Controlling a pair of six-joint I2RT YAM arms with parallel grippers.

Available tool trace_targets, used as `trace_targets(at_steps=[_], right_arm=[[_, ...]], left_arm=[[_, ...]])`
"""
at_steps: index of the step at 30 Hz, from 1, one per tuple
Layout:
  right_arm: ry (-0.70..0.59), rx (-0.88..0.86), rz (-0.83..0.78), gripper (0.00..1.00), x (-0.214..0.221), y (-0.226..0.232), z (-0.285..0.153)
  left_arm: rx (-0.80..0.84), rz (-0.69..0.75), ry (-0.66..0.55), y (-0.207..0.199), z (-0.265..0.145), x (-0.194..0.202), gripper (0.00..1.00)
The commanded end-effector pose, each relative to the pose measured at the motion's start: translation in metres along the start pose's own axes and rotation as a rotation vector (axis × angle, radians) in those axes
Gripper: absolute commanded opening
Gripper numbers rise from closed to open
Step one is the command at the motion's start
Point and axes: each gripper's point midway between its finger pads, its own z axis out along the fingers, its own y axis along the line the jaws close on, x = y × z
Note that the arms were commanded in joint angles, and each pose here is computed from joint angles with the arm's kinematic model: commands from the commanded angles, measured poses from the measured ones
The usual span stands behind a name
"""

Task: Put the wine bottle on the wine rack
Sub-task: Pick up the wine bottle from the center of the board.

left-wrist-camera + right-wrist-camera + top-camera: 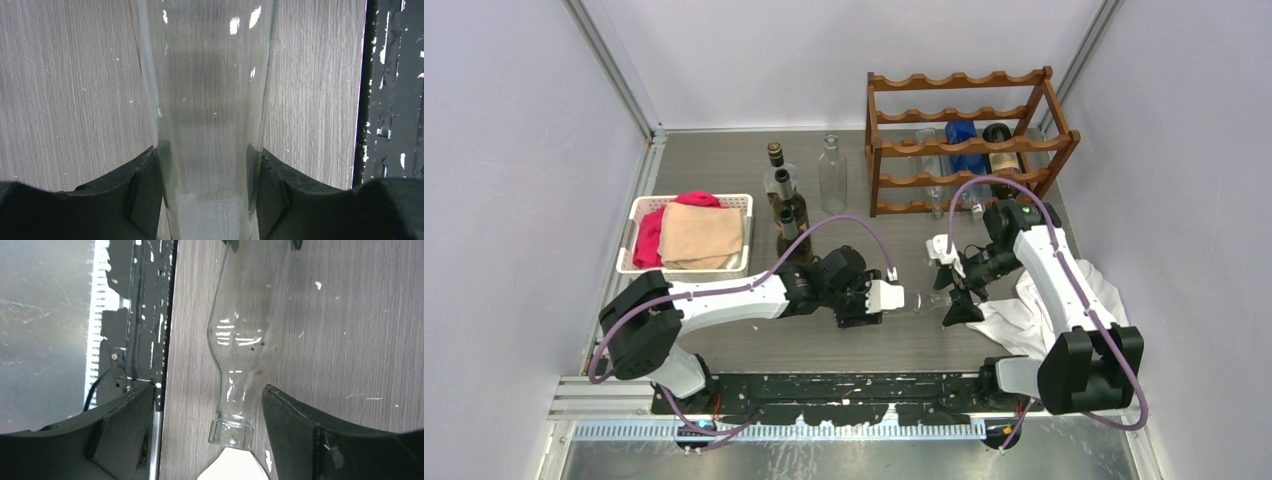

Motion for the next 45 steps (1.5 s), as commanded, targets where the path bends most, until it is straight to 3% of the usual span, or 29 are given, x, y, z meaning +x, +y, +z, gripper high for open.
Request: trace_targets(at_steps=[1,7,17,20,24,26,29,32,37,45], right_arm=[[0.086,0.112,-0.029,0.83,0.011,-0.017,0.004],[0.171,0.161,-0.048,0.71,0.020,-0.024,0.016],[0.181,0.225,-0.078,0.51,0.023,-0.033,0.021],[0.166,0.220,-0.077,0.40,0.021,-0.032,0.024],[0.147,0.201,-0.066,0.03,0.017,-0.025,0.025],[0.132,0.224,-0.021,0.01,0.013,-0.027,0.023],[0.115,0.314,0.126,0.01,0.010,-0.039,0.017],[0.083,0.354,0.213,0.01,0.012,-0.045,0.010],[0.017,0.381,0.308,0.01,0.015,-0.047,-0.003],[-0.032,0.437,0.398,0.01,0.023,-0.049,-0.017]], left_arm=[[-0.053,0.061,-0.145,0.018,-0.020,-0.051,0.00],[-0.051,0.058,-0.152,0.018,-0.020,-0.054,0.00],[-0.045,0.059,-0.161,0.017,-0.022,-0.055,0.00],[-0.040,0.059,-0.163,0.015,-0.021,-0.055,0.00],[-0.039,0.055,-0.167,0.015,-0.021,-0.056,0.00],[-0.054,0.041,-0.173,0.018,-0.021,-0.057,0.01],[-0.077,0.008,-0.170,0.022,-0.021,-0.059,0.44],[-0.099,-0.015,-0.196,0.025,-0.026,-0.065,0.65],[-0.143,-0.016,-0.259,0.030,-0.042,-0.077,0.84],[-0.176,-0.038,-0.339,0.034,-0.080,-0.106,0.88]])
